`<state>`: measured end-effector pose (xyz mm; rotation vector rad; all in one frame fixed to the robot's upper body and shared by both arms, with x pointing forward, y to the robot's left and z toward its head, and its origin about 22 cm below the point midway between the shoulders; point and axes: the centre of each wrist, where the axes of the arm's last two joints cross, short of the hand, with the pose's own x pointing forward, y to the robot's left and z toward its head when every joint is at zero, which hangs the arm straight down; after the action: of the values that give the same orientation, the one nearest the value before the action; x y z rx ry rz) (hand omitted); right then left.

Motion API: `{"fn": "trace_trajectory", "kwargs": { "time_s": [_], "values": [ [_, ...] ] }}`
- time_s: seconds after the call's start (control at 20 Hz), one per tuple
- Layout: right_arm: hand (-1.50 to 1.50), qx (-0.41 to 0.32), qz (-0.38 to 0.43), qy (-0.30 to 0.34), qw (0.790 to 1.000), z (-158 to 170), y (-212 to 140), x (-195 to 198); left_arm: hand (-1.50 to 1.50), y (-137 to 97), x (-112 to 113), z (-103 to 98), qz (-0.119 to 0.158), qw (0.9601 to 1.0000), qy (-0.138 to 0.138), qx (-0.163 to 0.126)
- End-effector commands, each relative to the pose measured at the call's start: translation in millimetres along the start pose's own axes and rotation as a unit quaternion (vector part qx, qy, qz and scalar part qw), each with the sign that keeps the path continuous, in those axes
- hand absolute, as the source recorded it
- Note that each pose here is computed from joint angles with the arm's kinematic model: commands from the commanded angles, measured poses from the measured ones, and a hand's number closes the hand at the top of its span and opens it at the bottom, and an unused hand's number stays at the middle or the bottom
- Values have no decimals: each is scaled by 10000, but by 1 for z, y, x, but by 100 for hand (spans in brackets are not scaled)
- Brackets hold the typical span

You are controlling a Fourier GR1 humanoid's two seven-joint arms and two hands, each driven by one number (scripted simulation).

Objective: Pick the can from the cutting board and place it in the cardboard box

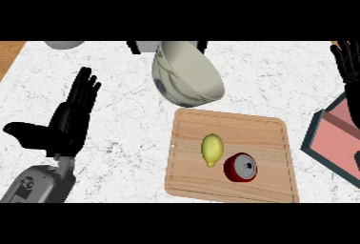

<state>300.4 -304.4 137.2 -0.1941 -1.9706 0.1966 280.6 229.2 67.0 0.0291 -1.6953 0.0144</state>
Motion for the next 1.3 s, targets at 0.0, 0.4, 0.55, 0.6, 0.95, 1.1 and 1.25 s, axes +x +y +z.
{"fn": "trace_trajectory", "kwargs": {
  "time_s": [0.0,0.4,0.55,0.6,0.95,1.1,1.25],
  "values": [
    [-150,63,2,8,10000,5,-8,17,0,22,1,-15,-308,9995,105,-57],
    [-150,124,1838,435,9819,51,-31,65,0,39,-4,0,-1814,9755,-337,-1197],
    [-150,390,2128,59,9763,79,-36,78,0,39,8,0,-1748,9740,-410,-1383],
    [-150,568,2188,-64,9741,95,-24,48,0,46,-7,2,-1781,9728,-359,-1440],
    [-150,1469,3427,-222,9276,97,-16,86,0,47,-1,-7,-1775,9730,-420,-1411],
    [-150,2036,4090,314,8890,96,-5,102,0,49,3,-5,-1746,9721,-388,-1518],
    [-150,2664,4455,569,8529,108,14,117,0,45,0,-5,-1786,9706,-423,-1559]
  ]
}}
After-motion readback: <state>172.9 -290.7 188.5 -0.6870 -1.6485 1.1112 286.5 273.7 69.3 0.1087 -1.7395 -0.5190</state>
